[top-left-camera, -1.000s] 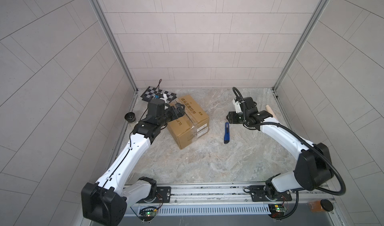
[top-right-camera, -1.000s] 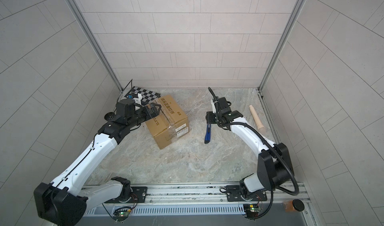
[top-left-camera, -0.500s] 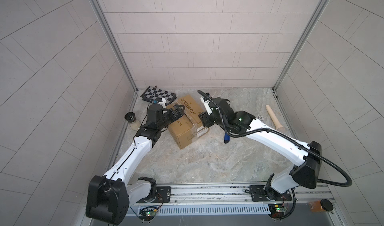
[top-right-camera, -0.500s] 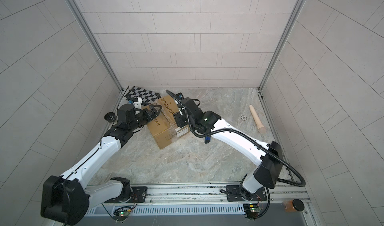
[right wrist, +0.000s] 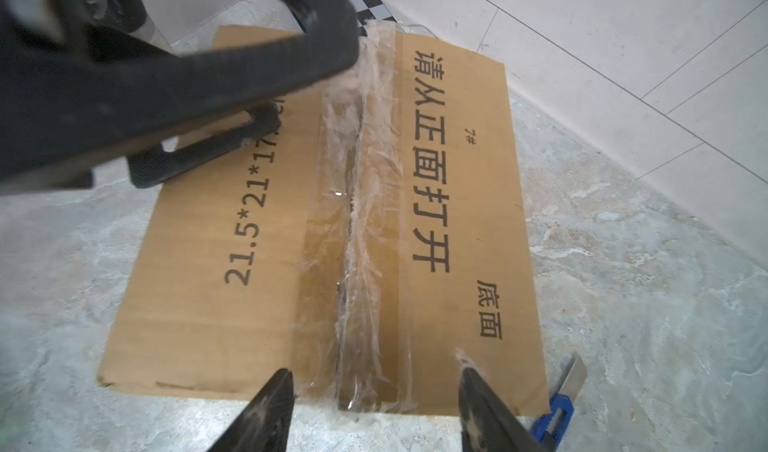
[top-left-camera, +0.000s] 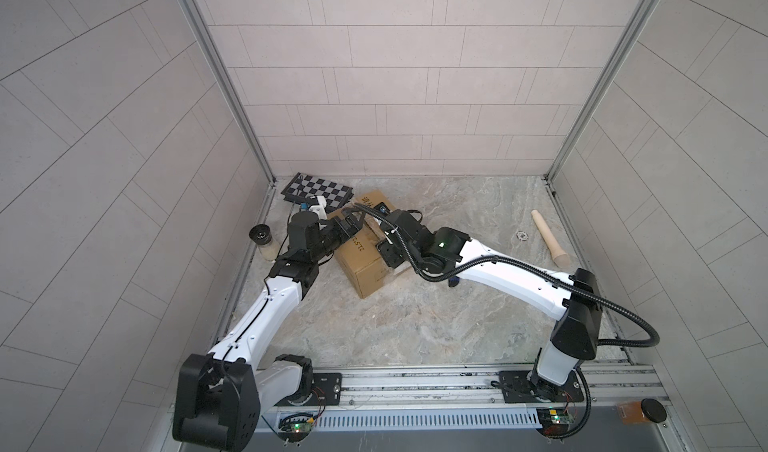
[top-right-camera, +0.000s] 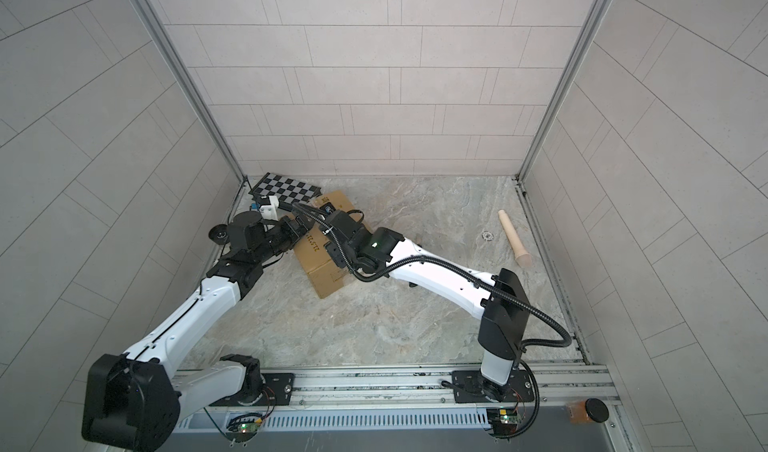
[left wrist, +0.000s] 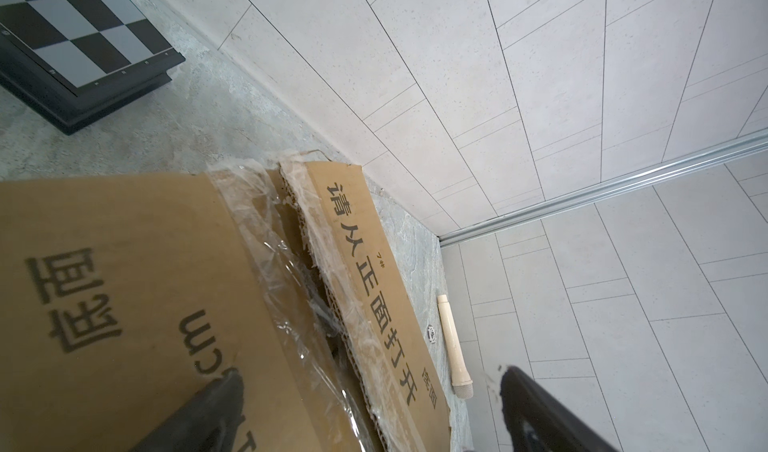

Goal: Unpack the express box

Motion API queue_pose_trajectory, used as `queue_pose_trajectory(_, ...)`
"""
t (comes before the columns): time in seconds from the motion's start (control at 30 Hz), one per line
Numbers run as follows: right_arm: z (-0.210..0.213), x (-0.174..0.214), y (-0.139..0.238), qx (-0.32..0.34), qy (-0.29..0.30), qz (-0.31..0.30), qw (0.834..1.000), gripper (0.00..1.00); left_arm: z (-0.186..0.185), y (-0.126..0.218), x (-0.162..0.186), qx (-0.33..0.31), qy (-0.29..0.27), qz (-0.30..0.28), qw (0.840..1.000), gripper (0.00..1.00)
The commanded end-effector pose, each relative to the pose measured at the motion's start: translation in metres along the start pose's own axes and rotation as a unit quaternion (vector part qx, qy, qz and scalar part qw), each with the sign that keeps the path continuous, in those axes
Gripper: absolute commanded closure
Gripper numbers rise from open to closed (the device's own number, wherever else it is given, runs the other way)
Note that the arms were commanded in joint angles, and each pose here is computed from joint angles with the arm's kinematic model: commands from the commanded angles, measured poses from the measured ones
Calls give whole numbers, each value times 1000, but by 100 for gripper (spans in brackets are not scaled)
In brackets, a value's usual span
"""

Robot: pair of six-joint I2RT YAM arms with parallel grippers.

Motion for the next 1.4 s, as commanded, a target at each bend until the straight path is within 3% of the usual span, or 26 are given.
queue_pose_trajectory(0.0, -6, 5, -8, 38, 29, 28, 998, 35, 30, -4, 10, -44, 22, 19, 999, 0)
queue_pose_trajectory(0.1, -6, 7, -16, 49, 41, 43, 997, 35, 32, -5, 12, -46, 24, 22, 998, 0)
queue_pose_trajectory(0.33, -37, -2, -3, 143, 60, 51, 987, 38, 40, -4, 13, -62, 18, 21, 998, 0)
queue_pose_trajectory(0.53, -70, -5, 12, 168, 29, 41, 985, 44, 46, -5, 15, -71, 17, 24, 997, 0)
queue_pose_trajectory(0.67, -92, 2, 15, 143, -30, 24, 989, 55, 47, -4, 16, -72, 16, 25, 997, 0)
queue_pose_trajectory(0.87, -123, 16, 10, 73, -138, -23, 987, 59, 47, -7, 16, -76, 13, 31, 997, 0)
queue_pose_trajectory(0.93, -128, 20, 2, 36, -172, -43, 984, 68, 47, -8, 16, -76, 12, 33, 996, 0)
queue_pose_trajectory(1.1, -134, 27, -13, -48, -250, -90, 963, 100, 43, -12, 13, -75, 7, 36, 996, 0)
queue_pose_trajectory(1.23, -138, 29, -10, -77, -293, -126, 945, 100, 33, -18, 9, -71, -1, 47, 996, 0)
queue_pose_trajectory(1.37, -142, 35, 2, -61, -320, -146, 934, 100, 16, -23, 2, -67, -22, 56, 996, 0)
Point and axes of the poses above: each gripper's point midway between its finger pads, its own y axis back along the fingers, its own z axis along the line the jaws close on, x = y × z, the point moved 4 cm from there along y, back along the fingers, and after that the axes turned 15 degrees about y, right-handed, at the moved point
